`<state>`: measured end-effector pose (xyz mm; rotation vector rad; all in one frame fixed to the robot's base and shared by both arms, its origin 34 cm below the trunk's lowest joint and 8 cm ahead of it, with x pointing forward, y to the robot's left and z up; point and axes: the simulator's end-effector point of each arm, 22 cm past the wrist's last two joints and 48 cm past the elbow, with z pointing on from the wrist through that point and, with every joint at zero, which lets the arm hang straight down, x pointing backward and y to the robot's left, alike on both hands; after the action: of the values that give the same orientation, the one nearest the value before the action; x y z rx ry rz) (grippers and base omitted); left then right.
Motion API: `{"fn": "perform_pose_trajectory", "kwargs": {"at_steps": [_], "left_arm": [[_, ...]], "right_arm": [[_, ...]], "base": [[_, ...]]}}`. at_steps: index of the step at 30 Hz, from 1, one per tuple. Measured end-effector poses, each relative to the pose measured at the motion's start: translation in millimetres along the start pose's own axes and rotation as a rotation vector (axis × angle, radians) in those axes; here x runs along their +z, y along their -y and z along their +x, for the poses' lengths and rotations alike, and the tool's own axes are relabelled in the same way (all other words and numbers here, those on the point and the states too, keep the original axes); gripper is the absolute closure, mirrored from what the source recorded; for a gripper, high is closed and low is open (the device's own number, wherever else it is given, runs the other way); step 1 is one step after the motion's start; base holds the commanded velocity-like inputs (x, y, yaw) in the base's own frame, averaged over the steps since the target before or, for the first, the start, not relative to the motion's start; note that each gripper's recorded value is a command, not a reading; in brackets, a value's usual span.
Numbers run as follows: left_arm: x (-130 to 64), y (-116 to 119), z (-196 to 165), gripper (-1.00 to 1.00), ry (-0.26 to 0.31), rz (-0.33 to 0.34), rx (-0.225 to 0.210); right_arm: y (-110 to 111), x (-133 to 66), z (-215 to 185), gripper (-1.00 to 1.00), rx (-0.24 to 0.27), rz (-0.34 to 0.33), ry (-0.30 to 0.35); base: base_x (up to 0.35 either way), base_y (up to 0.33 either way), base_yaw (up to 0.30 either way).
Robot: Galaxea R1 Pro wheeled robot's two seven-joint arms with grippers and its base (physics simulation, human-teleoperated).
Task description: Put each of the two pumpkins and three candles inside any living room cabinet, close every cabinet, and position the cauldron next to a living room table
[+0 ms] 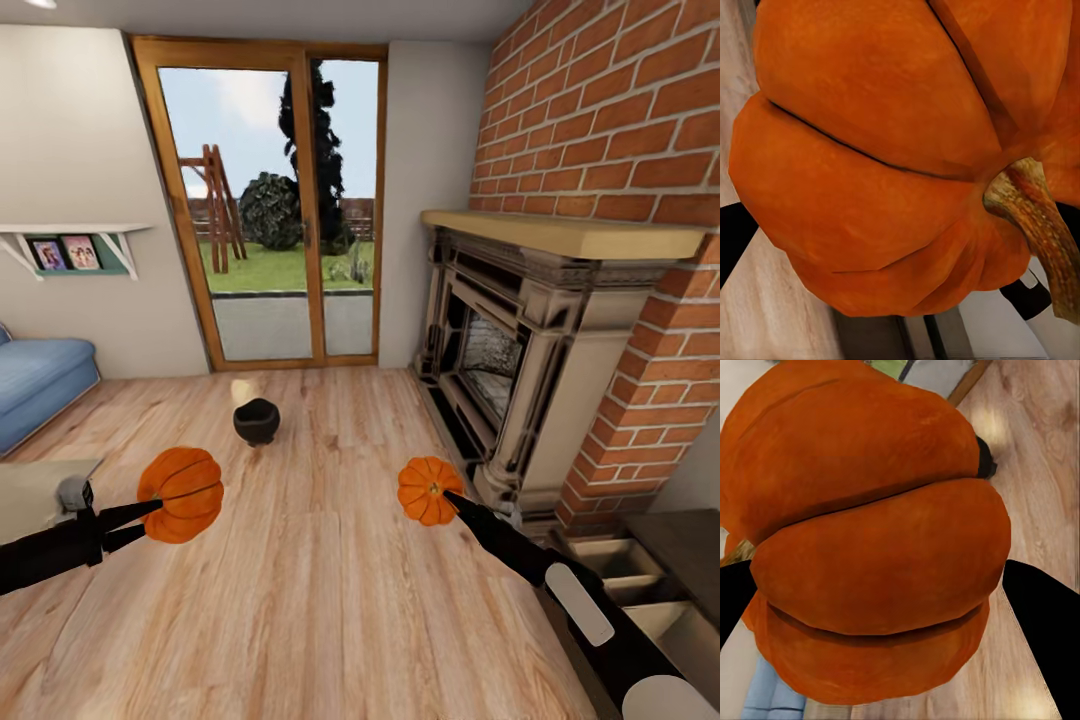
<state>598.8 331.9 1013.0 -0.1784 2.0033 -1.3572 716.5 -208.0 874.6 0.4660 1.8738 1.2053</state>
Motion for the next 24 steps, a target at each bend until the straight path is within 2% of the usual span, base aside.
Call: {"fn": "perform_pose_trajectory", "kwargs": {"at_steps": [24], "left_arm": [[-9.2, 31.6, -11.3, 1.00, -0.002, 0.000, 0.012]], "right_arm": [[-32.4, -10.2, -15.3, 1.00, -0.003, -0.004, 0.006]], "base": [[0.000, 0.000, -0.278]]}}
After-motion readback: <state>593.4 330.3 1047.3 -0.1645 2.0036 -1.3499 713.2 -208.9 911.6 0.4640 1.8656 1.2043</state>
